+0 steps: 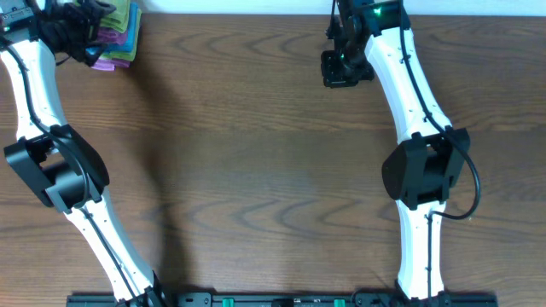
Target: Fold the cloth
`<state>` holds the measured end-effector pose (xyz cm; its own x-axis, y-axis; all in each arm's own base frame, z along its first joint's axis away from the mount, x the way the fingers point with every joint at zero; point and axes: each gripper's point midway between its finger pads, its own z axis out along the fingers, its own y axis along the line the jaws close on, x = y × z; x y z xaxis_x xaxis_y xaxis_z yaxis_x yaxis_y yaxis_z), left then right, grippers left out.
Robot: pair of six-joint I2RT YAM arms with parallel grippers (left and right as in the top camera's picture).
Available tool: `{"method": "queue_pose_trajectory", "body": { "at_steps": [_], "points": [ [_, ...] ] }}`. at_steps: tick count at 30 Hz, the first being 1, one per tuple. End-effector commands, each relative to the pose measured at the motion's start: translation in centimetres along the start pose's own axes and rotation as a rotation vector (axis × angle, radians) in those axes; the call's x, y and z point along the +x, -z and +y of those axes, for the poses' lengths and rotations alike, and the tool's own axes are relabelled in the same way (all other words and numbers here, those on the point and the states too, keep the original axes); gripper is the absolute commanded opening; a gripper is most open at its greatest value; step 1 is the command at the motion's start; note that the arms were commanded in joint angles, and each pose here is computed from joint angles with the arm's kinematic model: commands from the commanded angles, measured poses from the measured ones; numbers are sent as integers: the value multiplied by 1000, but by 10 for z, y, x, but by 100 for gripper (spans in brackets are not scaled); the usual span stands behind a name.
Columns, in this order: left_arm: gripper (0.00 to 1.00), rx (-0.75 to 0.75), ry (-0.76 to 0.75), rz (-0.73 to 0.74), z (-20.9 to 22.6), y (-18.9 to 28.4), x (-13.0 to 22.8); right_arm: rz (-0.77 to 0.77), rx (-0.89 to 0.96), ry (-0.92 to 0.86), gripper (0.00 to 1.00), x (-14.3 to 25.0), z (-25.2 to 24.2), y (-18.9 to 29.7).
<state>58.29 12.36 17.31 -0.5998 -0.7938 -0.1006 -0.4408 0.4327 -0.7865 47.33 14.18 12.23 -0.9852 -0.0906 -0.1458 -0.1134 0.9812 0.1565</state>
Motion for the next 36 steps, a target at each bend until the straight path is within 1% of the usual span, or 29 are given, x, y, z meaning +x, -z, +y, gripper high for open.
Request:
{"method": "queue_pose_trajectory", "body": {
  "at_steps": [1, 4, 8, 9, 11, 14, 15, 18, 20, 25, 29, 32, 36],
  "points": [
    [96, 0, -114, -59, -29, 37, 0, -43, -13, 22, 1, -3, 10, 19],
    [95, -63, -184, -80, -36, 64, 11, -94, -19, 50, 1, -5, 13, 44],
    [95, -186, -328, -123, -48, 113, 33, -202, -11, 101, 1, -4, 16, 95],
    [95, -215, -375, -138, -53, 129, 41, -236, 4, 103, 3, -3, 15, 110],
    [95, -239, -442, -159, -67, 152, 56, -295, 23, 133, 11, 2, 14, 139],
    [95, -236, -541, -182, -93, 187, 87, -360, 30, 163, 28, 17, 15, 179],
    [95, -239, -569, -194, -101, 201, 101, -377, 28, 169, 36, 25, 16, 193],
    [95, -262, -627, -219, -115, 236, 136, -403, 31, 196, 43, 52, 16, 226],
    [95, -256, -673, -221, -123, 261, 167, -414, 34, 219, 47, 77, 15, 249],
    [95, -235, -754, -236, -129, 311, 231, -469, 40, 261, 49, 129, 12, 294],
    [95, -232, -791, -275, -114, 347, 274, -551, 36, 273, 50, 164, 11, 323],
    [95, -214, -804, -278, -97, 360, 301, -558, 38, 283, 50, 187, 7, 324],
    [95, -163, -838, -273, -78, 367, 335, -507, 40, 278, 50, 214, -1, 299]
  ]
}}
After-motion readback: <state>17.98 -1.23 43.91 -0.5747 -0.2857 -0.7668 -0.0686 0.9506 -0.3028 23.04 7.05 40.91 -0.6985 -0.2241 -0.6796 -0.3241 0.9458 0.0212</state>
